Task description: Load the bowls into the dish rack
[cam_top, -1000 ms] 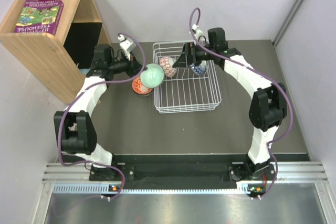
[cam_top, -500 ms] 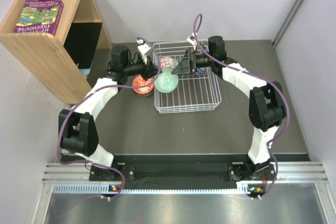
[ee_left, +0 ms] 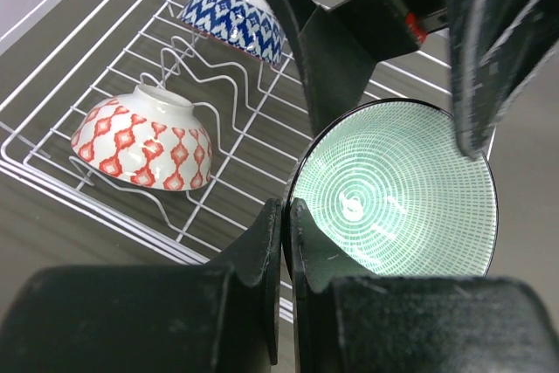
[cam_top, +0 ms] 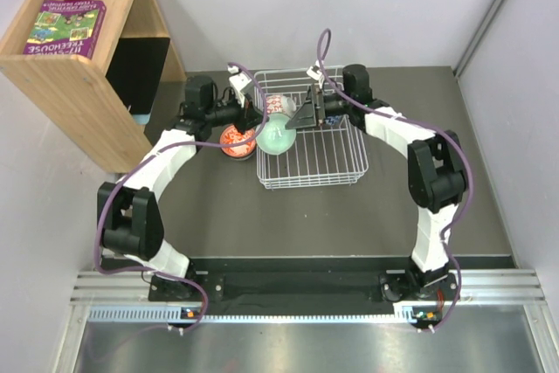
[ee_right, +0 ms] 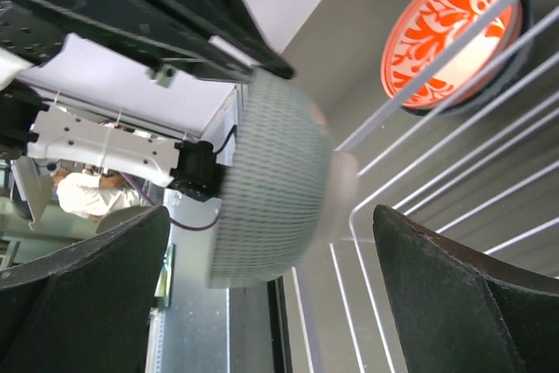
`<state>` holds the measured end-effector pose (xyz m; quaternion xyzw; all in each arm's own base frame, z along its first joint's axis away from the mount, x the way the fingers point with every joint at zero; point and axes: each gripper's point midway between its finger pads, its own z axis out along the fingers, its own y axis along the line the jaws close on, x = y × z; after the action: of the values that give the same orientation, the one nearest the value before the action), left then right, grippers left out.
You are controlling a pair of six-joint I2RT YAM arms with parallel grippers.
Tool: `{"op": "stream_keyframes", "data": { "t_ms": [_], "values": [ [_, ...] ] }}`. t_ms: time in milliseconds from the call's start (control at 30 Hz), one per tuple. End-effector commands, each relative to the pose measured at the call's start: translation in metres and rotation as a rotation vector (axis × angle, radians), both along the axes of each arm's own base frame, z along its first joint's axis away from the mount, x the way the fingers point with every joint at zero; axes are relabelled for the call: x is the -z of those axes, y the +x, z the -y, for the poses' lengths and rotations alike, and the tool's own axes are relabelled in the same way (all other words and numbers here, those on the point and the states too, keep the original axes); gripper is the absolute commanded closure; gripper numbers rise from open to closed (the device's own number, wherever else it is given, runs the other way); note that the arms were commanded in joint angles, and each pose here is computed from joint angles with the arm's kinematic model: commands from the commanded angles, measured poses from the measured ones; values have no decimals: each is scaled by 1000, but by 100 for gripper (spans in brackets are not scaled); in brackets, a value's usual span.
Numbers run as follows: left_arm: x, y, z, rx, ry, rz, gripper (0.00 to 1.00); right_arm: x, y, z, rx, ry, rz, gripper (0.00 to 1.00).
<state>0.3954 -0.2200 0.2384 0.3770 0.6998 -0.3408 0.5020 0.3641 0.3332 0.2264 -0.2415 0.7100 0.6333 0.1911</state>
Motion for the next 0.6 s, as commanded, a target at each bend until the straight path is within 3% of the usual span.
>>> {"op": "stream_keyframes", "data": {
  "t_ms": [0, 567],
  "values": [
    [-60, -10, 4, 43, -53, 145, 100, 13, 8, -5, 1, -11, 36, 1],
    [-63, -11, 9, 52, -49, 150, 100, 7, -28, -23, -171, 43, 9, 9]
  ]
}}
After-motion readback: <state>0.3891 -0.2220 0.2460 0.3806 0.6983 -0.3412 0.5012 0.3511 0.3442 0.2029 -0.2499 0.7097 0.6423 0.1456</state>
